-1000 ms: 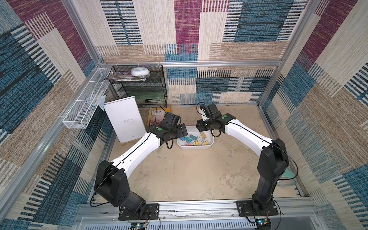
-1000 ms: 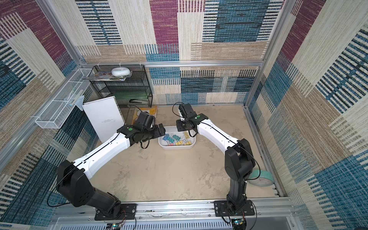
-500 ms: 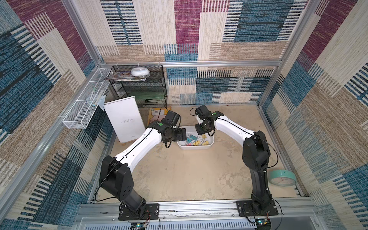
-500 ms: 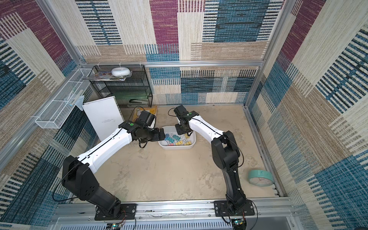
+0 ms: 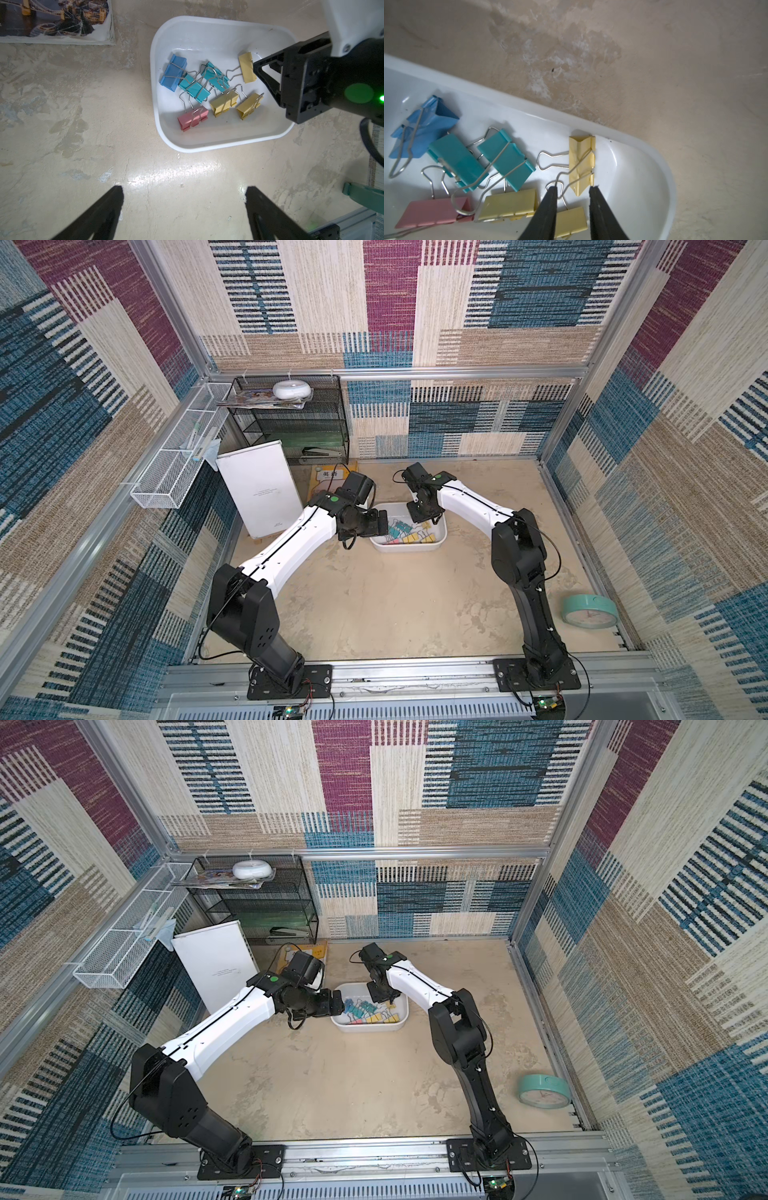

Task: Take out the binder clips from the storage box
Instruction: Pick up the binder clip from the storage box.

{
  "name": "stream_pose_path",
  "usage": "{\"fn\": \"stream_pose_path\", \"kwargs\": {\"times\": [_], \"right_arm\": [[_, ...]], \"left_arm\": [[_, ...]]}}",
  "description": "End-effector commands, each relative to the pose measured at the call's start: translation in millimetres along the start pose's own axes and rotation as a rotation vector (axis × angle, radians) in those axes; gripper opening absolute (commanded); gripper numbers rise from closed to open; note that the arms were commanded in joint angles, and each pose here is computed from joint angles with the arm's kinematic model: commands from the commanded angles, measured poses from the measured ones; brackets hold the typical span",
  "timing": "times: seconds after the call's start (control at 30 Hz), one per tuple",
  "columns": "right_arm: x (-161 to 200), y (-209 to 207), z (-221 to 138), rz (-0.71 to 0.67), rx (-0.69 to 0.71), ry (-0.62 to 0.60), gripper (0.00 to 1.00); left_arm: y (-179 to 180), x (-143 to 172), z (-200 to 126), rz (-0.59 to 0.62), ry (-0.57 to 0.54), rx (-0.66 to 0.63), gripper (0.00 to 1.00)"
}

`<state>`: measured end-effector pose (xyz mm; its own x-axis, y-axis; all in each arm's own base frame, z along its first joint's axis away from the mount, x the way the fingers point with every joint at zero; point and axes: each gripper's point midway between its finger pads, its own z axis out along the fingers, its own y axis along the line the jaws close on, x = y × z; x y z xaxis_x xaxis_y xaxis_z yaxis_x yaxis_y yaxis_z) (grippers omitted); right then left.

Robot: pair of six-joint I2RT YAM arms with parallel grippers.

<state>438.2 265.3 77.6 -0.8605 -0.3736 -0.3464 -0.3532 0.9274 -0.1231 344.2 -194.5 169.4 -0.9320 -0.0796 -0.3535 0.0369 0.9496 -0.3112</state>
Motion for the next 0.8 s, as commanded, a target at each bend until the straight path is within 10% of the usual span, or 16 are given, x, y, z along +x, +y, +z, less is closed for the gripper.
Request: {"fn": "stream_pose_path", "kwargs": {"times": [0.0,0.17,0.77], "right_arm": [[0,3,-3,-0.006,-0.01,0.003,0.35],[1,9,2,-0.015,-0.018,0.008,0.4],[-19,-5,-19,-0.021,0.096,-0.08,0.0]], "left_arm": [[2,-1,0,0.007,0.0,-0.005,0.96],[4,-2,0,0.004,-0.001,-0.007,0.96],[6,-1,0,-0.003,0.005,-0.004,0.96]]}}
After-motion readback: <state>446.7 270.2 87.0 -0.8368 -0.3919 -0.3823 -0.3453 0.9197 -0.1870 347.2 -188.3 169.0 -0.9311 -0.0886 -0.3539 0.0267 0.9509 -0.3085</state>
